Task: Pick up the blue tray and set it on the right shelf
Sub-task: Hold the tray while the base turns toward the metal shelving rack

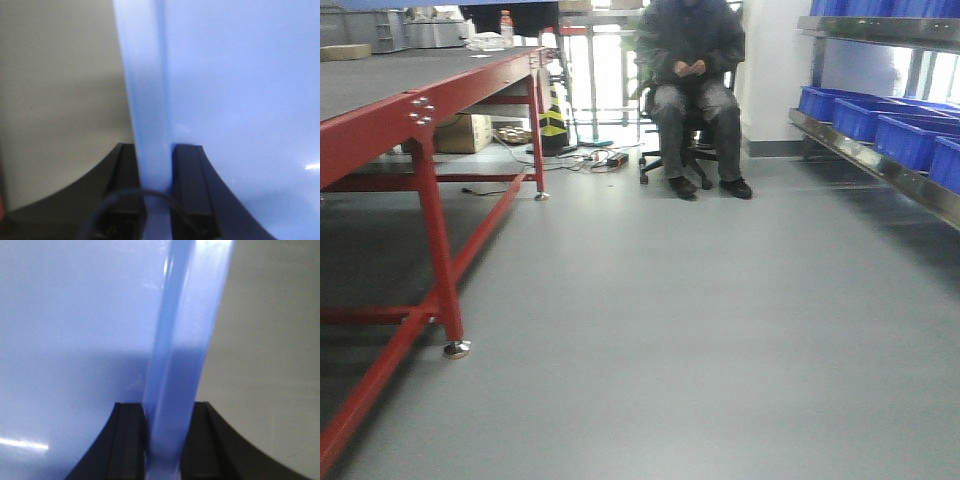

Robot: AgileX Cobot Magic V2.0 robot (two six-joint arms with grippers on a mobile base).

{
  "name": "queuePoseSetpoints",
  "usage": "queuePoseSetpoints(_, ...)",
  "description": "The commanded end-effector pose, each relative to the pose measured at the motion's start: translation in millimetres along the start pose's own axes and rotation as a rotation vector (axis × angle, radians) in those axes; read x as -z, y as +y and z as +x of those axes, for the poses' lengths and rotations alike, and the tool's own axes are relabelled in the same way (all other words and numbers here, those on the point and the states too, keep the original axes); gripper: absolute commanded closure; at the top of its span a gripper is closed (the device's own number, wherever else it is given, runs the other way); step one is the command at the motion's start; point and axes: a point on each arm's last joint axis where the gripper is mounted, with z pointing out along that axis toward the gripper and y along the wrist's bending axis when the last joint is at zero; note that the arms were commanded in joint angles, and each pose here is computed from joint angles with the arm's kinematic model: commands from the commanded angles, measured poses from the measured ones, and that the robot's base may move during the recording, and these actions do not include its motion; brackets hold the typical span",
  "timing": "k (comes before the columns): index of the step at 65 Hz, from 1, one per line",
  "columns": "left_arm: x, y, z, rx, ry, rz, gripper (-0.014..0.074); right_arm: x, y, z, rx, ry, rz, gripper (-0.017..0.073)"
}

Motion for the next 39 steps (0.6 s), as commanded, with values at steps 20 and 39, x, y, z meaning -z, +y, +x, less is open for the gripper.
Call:
queuePoseSetpoints(20, 17.9, -3.2, 7.3, -0.03, 0.031, 0.034, 0.0642, 16.2, 0.1, -2.2, 0.009, -0.045, -0.039, 0.0503)
queuePoseSetpoints(39, 17.9, -3.2, 7.3, -0.03, 0.031, 0.034, 0.0642, 16.2, 0.1, -2.2, 0.009, -0.045, -0.039, 0.0503)
